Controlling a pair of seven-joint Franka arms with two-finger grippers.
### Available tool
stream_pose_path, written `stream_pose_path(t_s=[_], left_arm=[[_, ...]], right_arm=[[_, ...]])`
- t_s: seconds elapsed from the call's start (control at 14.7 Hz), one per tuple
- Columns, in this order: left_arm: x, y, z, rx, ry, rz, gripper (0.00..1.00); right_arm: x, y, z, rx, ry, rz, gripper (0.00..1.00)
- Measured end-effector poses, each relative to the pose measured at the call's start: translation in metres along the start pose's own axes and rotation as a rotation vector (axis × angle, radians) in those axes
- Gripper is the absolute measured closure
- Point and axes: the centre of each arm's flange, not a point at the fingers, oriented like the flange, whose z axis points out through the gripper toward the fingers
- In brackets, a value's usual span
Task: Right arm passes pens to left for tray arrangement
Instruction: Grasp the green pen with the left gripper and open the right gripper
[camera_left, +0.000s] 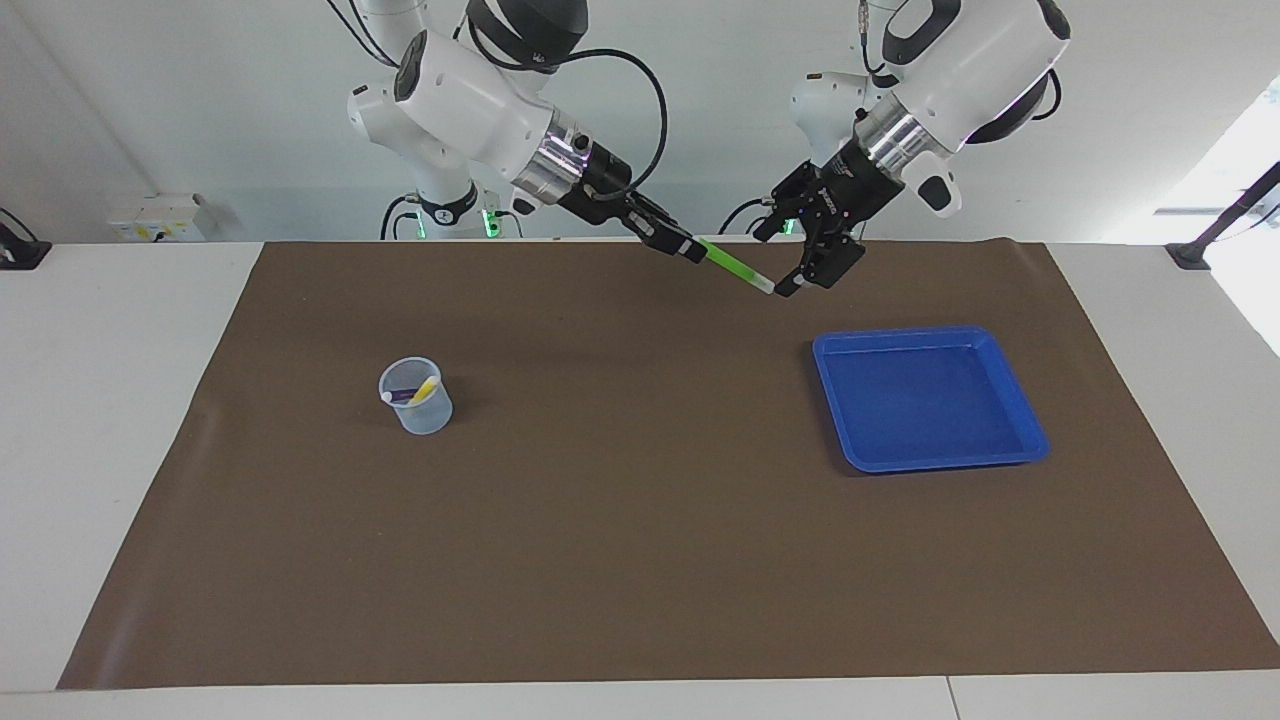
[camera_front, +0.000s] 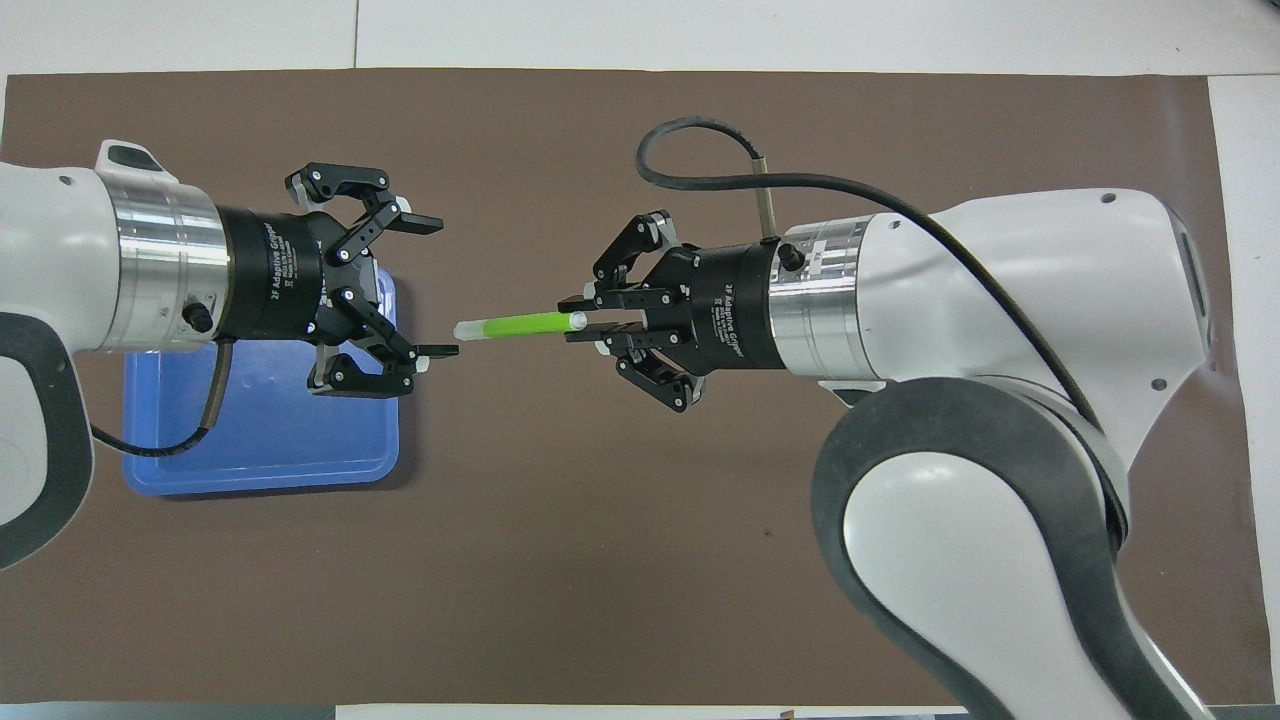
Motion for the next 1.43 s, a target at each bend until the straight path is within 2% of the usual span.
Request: stream_pose_path(t_s=[0.14,0.48,0.55,1.02,1.16,1.23,1.3,1.43], left_arm=[[-0.003,-0.015,0.014,0.019,0.007,-0.030,0.00],[-0.001,-0.025,0.019,-0.007,0.003,-0.047,0.03],[-0.001,-0.025,0.018,-0.010,0.002,-0.047,0.07],[-0.001,-0.025,0.012,-0.022,-0.004,-0.045,0.18],[-0.001,-0.025,0.011,-0.022,-0.004,-0.044,0.33],[-0.001,-0.025,0.011,-0.022,-0.004,-0.044,0.33],[-0.001,-0.025,0.011,-0.022,-0.004,-0.044,0.42],[0.000,-0.023,0.009,-0.035,-0.007,-0.047,0.67]], right_arm=[[-0.005,0.002,0.004,-0.006,-0.004,0.002,0.82],[-0.009,0.000,0.001,-0.001,-0.007,0.000,0.82],[-0.009,-0.001,0.001,0.000,-0.007,0.000,0.82],[-0.009,-0.002,0.000,0.007,-0.005,-0.001,0.82],[-0.009,-0.002,0.000,0.008,-0.005,-0.001,0.82],[-0.009,-0.002,0.000,0.008,-0.005,-0.001,0.82],[-0.009,-0.002,0.000,0.008,-0.005,-0.001,0.82],[-0.010,0.000,0.002,-0.001,-0.008,-0.001,0.82]])
